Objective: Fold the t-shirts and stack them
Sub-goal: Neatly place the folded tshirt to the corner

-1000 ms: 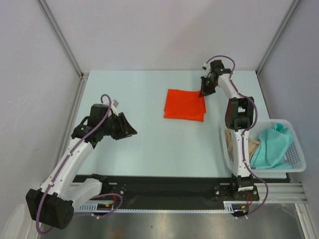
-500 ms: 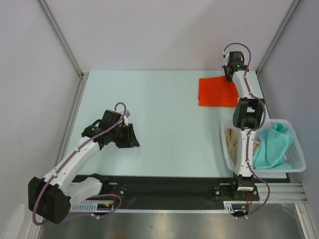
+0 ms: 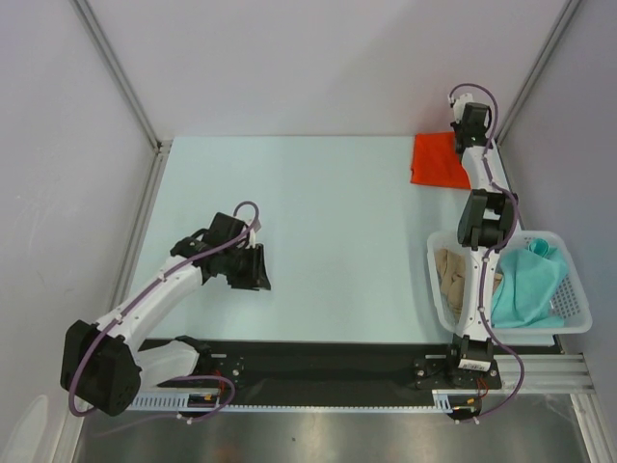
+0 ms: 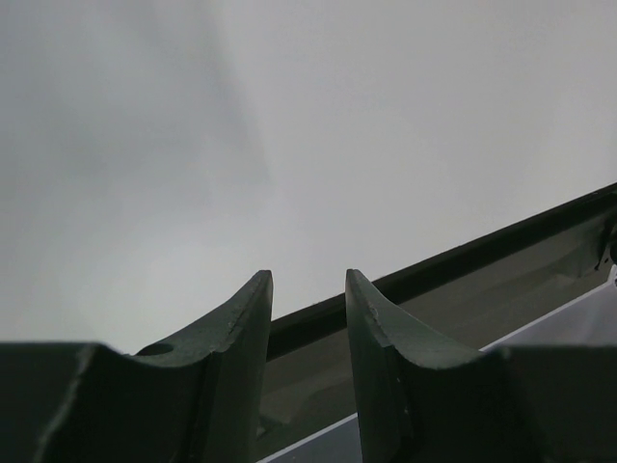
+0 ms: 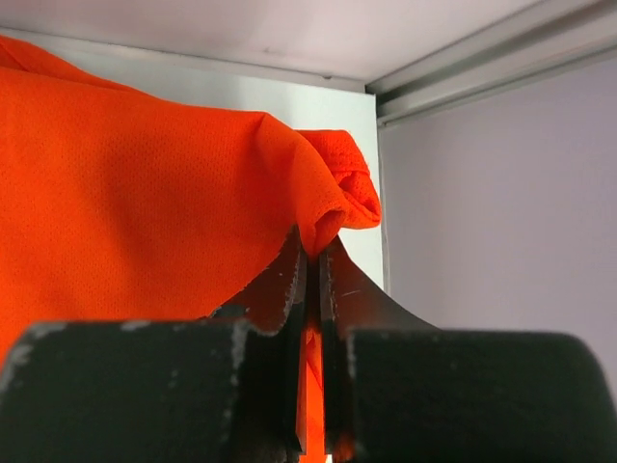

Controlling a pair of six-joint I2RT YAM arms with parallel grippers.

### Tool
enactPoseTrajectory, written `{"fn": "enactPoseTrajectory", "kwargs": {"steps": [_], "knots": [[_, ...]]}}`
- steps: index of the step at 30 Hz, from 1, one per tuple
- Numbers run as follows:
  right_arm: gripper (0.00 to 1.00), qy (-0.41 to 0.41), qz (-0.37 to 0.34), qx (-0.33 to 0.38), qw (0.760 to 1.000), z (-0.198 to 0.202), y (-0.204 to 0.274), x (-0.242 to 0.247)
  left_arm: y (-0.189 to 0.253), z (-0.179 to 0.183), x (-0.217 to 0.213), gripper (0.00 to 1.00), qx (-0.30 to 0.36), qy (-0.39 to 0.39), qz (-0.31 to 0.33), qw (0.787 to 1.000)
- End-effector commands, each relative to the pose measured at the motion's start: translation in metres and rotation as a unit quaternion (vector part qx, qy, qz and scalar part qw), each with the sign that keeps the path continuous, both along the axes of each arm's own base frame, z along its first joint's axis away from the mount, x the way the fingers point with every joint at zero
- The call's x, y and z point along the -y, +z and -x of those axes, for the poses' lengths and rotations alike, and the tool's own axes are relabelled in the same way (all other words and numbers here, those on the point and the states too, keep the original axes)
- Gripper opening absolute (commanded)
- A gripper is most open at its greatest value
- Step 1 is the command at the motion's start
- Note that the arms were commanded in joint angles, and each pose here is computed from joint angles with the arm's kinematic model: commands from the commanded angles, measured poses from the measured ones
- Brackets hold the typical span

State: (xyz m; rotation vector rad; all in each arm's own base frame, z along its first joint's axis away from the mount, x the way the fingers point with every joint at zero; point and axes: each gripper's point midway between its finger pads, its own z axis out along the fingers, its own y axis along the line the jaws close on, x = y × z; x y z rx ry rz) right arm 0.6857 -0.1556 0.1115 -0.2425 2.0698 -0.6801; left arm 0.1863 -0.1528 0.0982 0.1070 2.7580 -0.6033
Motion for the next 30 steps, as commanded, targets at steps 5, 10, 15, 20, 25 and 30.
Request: {"fn": "enactPoseTrajectory", "kwargs": {"steps": [5,10,15,20,25,30], "knots": [[0.0,0.056,0.059,0.085,0.993,-0.032,0.042,0.01,0.001,-0.002,0.003,0.42,0.005,-0.024,-0.002,1.0],[0.0,0.123,0.061,0.109,0.985,-0.039,0.046,-0.008,-0.003,-0.001,0.004,0.41,-0.004,-0.026,-0.004,1.0],[0.0,0.147,0.045,0.114,0.982,-0.042,0.054,0.002,-0.004,0.001,0.003,0.41,-0.012,-0.027,-0.006,1.0],[0.0,0.165,0.032,0.093,0.981,-0.031,0.043,0.016,-0.006,0.001,0.003,0.41,-0.017,-0.027,-0.007,0.999],[0.0,0.164,0.031,0.087,0.982,-0.022,0.045,0.037,-0.008,0.003,0.003,0.41,-0.023,-0.027,-0.008,0.999],[0.0,0.185,0.029,0.096,0.978,-0.021,0.05,0.042,-0.006,0.003,0.003,0.41,-0.02,-0.027,-0.008,0.999]]}}
